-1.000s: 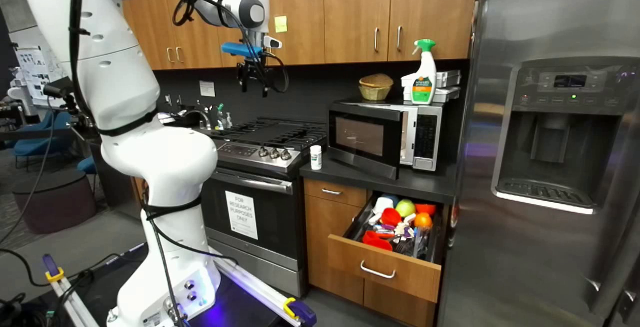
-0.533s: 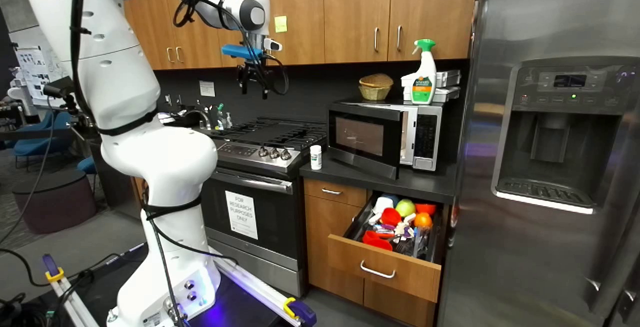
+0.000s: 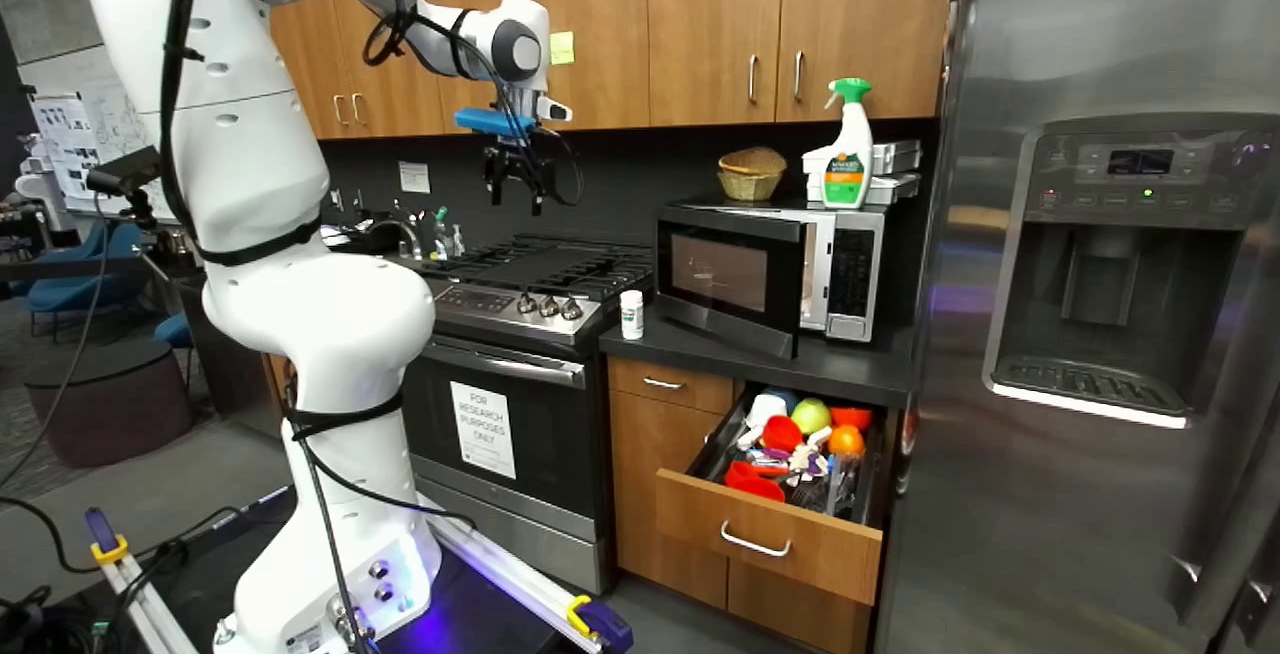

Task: Take the lid off of the white bottle

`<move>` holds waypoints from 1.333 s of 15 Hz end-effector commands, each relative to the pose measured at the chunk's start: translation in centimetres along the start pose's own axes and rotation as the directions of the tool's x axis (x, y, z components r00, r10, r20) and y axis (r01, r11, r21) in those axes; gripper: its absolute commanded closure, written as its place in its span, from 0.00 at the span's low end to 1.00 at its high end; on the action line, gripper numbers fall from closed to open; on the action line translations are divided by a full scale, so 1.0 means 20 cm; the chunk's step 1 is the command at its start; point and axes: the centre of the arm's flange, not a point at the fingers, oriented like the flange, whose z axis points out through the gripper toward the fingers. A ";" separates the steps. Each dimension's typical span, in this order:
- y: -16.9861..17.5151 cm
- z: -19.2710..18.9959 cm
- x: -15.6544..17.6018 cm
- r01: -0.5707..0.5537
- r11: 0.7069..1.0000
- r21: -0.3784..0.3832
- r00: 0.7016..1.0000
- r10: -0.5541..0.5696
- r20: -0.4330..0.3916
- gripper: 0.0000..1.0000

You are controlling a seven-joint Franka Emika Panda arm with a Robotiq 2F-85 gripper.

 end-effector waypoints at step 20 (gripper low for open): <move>0.23 0.50 0.43 0.031 0.994 -0.107 0.999 -0.032 -0.005 0.00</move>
